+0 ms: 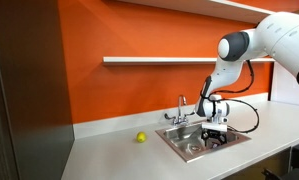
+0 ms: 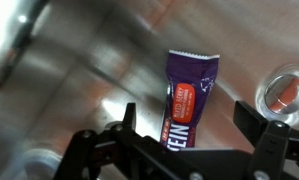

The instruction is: Move the candy bar to the counter on the left

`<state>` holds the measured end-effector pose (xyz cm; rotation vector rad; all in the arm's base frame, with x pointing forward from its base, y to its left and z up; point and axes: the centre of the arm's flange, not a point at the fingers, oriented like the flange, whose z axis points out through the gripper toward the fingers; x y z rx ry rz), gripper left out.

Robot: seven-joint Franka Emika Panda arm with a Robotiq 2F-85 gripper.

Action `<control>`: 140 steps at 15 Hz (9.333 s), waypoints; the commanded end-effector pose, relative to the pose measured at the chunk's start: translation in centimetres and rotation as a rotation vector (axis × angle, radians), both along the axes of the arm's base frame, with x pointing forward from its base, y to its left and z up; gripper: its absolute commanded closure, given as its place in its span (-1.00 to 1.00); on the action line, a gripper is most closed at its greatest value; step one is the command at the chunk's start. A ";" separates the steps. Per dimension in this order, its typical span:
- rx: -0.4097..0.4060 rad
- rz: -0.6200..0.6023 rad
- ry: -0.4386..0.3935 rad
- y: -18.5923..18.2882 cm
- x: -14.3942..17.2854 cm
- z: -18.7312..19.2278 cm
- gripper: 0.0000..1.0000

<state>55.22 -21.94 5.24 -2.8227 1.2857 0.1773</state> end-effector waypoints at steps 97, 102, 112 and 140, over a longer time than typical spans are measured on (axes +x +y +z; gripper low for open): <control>-0.102 1.335 -0.071 40.1 -2.2 14.6 0.85; -0.086 1.359 -0.044 40.9 -2.5 12.9 0.85; -0.062 1.370 -0.021 41.1 -2.0 11.0 0.85; -0.139 1.003 -0.028 27.5 -3.0 16.4 -1.00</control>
